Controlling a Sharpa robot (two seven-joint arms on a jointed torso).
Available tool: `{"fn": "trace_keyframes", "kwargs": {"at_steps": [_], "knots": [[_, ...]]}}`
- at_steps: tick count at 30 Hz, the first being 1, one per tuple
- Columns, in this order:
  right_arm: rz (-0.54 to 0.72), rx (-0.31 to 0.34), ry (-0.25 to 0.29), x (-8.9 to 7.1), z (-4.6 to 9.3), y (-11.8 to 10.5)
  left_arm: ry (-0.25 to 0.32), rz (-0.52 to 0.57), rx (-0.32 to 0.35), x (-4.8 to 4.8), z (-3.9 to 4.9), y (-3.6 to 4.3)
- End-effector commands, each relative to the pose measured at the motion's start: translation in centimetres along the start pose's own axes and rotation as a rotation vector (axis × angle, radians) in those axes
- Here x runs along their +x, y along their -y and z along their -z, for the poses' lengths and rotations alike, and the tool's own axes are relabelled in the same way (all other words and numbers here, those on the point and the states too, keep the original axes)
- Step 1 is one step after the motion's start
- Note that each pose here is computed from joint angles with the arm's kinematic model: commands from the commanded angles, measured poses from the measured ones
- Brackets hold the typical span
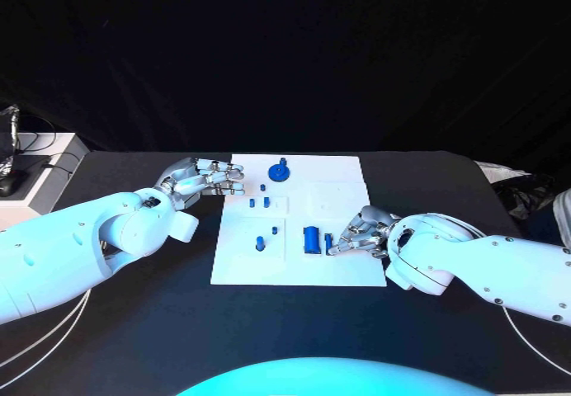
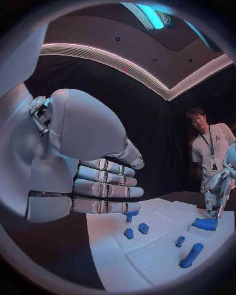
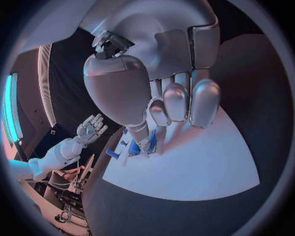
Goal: Assemble the parts on the task board
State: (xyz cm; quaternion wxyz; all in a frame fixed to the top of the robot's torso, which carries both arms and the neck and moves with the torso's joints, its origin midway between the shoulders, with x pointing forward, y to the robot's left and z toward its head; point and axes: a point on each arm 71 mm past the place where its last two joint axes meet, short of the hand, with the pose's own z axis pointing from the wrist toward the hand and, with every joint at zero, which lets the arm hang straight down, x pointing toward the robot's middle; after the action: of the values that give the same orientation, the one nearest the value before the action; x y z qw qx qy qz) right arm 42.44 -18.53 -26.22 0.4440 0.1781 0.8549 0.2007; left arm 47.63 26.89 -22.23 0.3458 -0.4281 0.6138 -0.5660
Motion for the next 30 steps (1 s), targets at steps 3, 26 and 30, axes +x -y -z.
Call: {"fn": "trace_keyframes", "kwargs": {"at_steps": [3,26,30], "knots": [[0.032,0.005,0.034,-0.11,-0.16,0.13,-0.016,0.007,0.007,0.21,-0.01,0.07],[0.065,-0.008,0.043,-0.02,-0.29,0.00,-0.016,0.007,0.006,0.16,0.02,0.07],[0.065,-0.007,0.036,0.08,-0.29,0.04,-0.017,0.007,0.006,0.17,0.01,0.06]]}}
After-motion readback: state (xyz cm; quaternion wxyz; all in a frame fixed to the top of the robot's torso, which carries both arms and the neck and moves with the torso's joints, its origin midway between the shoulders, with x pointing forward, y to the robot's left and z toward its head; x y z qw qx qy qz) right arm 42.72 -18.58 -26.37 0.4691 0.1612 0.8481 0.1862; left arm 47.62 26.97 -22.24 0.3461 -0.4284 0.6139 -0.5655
